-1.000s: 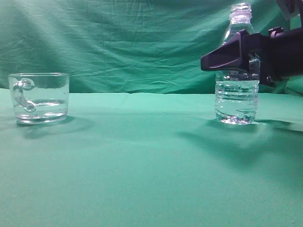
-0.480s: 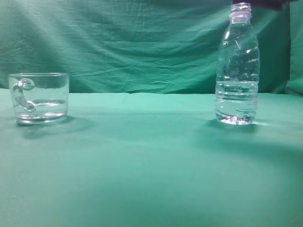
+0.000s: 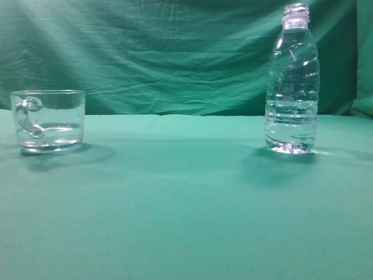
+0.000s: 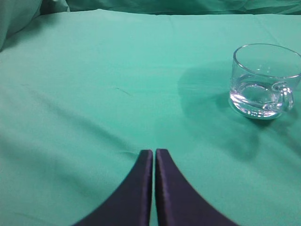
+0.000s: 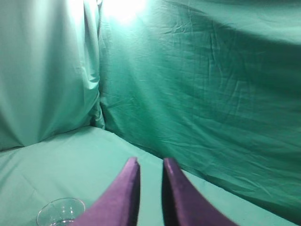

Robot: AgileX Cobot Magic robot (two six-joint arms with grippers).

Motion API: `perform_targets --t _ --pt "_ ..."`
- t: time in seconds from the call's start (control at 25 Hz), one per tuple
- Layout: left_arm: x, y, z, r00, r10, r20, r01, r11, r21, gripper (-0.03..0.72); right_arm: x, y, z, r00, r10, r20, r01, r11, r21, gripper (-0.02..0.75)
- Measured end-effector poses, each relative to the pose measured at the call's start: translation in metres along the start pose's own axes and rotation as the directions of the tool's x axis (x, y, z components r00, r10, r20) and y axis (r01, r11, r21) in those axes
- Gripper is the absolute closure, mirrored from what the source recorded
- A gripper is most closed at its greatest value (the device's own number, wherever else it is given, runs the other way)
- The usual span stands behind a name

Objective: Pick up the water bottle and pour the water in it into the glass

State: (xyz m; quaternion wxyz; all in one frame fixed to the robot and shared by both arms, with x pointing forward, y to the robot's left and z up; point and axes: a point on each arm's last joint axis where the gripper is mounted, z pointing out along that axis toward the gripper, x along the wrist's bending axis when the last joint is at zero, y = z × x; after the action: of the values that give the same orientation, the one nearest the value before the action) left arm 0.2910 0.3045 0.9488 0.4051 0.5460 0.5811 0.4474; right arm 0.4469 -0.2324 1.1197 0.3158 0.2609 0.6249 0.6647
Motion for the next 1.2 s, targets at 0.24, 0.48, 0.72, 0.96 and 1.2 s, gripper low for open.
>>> perform_targets --t 0.24,0.48,0.72,0.96,1.2 --pt "0.000 0.000 0.000 1.000 0.000 0.000 0.000 1.000 0.000 0.688 0.032 0.037 -0.044 0.994 -0.100 0.052 0.101 0.995 -0.026 0.738" --pt "0.000 0.000 0.000 1.000 0.000 0.000 0.000 1.000 0.000 0.688 0.069 0.060 -0.081 0.986 -0.163 -0.016 0.160 0.979 -0.123 0.738" --pt "0.000 0.000 0.000 1.000 0.000 0.000 0.000 1.000 0.000 0.688 0.095 0.073 -0.109 0.967 -0.254 -0.031 0.241 0.946 -0.217 0.738" --pt "0.000 0.000 0.000 1.000 0.000 0.000 0.000 1.000 0.000 0.688 0.096 0.082 -0.127 0.979 -0.174 0.103 0.196 0.941 -0.275 0.738" --pt "0.000 0.000 0.000 1.000 0.000 0.000 0.000 1.000 0.000 0.688 0.057 0.088 -0.142 0.864 0.295 0.408 -0.091 0.889 -0.450 0.738"
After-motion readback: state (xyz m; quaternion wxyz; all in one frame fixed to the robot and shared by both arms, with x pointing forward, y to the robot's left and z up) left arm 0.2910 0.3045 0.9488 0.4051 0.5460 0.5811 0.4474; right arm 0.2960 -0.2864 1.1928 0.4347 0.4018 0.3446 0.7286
